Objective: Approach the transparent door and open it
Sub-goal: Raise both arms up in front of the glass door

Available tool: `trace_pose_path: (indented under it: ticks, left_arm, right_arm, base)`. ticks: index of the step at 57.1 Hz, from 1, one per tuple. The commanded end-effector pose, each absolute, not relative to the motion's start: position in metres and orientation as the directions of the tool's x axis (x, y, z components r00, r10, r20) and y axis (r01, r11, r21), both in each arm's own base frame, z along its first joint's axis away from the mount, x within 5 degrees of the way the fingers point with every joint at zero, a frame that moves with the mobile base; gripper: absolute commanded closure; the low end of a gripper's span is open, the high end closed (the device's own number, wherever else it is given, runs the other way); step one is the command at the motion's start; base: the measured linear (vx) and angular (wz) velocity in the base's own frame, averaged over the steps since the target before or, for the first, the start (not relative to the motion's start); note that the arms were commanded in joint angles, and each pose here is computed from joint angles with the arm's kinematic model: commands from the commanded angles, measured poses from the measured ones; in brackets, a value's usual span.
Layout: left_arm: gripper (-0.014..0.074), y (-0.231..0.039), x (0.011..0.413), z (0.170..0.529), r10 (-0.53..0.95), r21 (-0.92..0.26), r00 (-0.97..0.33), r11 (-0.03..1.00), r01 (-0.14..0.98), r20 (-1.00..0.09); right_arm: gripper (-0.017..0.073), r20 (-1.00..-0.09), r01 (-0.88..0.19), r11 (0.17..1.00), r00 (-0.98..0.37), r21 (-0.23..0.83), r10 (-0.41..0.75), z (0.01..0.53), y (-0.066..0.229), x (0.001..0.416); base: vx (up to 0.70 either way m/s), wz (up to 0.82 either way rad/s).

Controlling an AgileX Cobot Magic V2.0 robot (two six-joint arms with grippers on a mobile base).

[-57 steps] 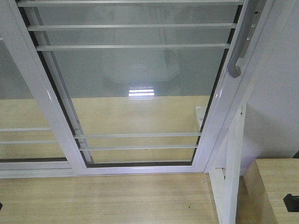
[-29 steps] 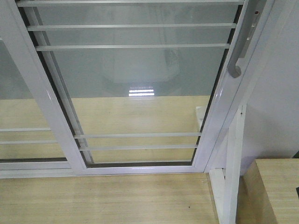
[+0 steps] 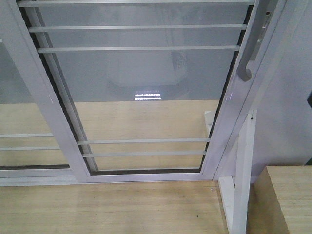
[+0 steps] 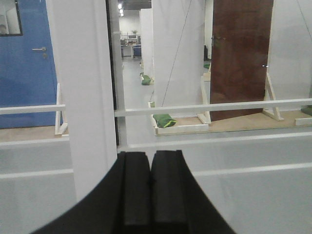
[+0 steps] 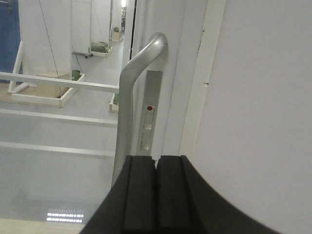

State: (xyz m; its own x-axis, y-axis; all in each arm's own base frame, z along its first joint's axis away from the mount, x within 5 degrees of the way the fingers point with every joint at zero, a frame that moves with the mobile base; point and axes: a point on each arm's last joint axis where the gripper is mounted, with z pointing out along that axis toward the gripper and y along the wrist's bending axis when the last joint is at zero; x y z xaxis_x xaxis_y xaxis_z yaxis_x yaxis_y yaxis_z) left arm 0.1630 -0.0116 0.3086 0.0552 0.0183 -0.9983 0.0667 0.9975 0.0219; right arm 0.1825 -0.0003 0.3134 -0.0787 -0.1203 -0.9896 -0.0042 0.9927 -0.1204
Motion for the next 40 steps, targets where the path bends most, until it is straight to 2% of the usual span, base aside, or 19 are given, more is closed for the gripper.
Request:
trace_pose_path:
  ticks: [1, 9, 17, 26, 40]
  left_arm:
    - [0.0597, -0.014, 0.196, 0.339, 0.001, 0.013, 0.194, 0.998, 0.062, -0.981]
    - [0.0597, -0.018, 0.251, 0.341, 0.000, 0.012, 0.203, 0.998, 0.059, -0.979]
    - [0.0597, -0.021, 0.285, 0.338, -0.006, 0.006, 0.218, 0.998, 0.058, -0.976]
    - [0.0597, -0.022, 0.296, 0.331, -0.007, 0.007, 0.247, 0.998, 0.056, -0.969]
    - [0.0596, -0.022, 0.296, 0.333, -0.007, 0.008, 0.271, 0.998, 0.054, -0.963]
  right_arm:
    - [0.0561, -0.989, 0.016, 0.990, 0.040, -0.144, -0.144, 0.343, -0.001, 0.219]
    - [0.0561, -0.990, 0.009, 0.990, -0.009, -0.141, -0.140, 0.344, -0.001, 0.277]
    - [0.0561, -0.989, 0.004, 0.990, -0.046, -0.141, -0.141, 0.334, -0.001, 0.319]
    - [0.0561, -0.988, 0.004, 0.990, -0.058, -0.141, -0.140, 0.316, -0.001, 0.342]
    - [0.0561, -0.986, 0.000, 0.990, -0.090, -0.141, -0.140, 0.305, -0.001, 0.347]
  base:
    - [0.00, 0.00]
    - [0.00, 0.00]
    - [0.00, 0.00]
    - [0.00, 0.00]
    - [0.00, 0.00]
